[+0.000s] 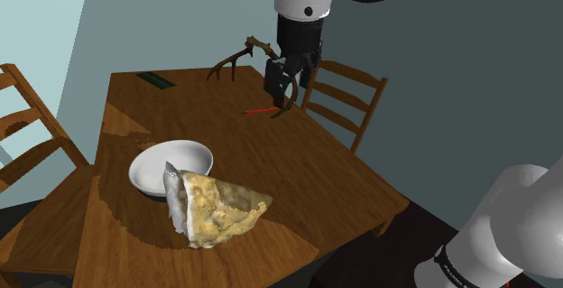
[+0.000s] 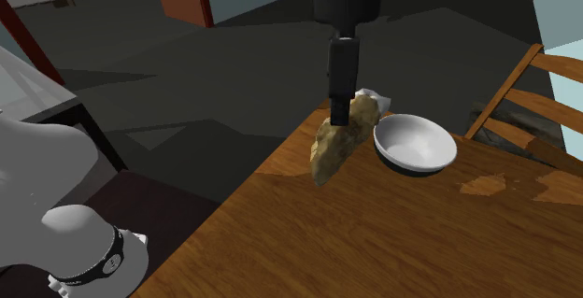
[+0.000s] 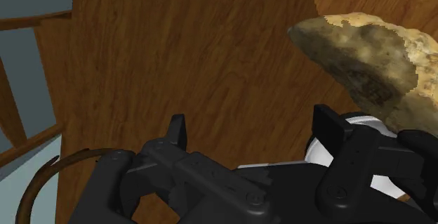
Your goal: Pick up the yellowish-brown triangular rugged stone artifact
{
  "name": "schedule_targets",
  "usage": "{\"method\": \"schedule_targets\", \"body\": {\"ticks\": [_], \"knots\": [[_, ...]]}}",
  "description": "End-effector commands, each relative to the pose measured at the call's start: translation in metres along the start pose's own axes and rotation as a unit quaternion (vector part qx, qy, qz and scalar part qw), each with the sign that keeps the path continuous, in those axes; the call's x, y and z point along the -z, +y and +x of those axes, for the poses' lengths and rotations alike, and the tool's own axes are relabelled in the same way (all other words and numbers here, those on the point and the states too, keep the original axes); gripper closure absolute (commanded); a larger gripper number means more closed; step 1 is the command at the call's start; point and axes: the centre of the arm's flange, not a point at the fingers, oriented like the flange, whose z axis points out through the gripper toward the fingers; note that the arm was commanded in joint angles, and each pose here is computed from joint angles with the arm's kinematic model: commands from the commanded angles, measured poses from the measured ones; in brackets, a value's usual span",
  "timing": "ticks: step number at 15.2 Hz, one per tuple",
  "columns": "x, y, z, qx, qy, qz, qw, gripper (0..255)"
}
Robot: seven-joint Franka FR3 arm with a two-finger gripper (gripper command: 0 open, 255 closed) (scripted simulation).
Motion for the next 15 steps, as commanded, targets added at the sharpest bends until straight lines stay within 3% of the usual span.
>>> {"method": "schedule_targets", "body": {"ticks": [1,8,15], "knots": [[-0.003,-0.030,0.010,0.021,-0.001,-0.016,0.9996,0],[-0.021,-0.133,0.042,0.095,-0.004,-0.073,0.9928,0],[-0.050,-0.236,0.058,0.167,-0.007,-0.129,0.9774,0]]}}
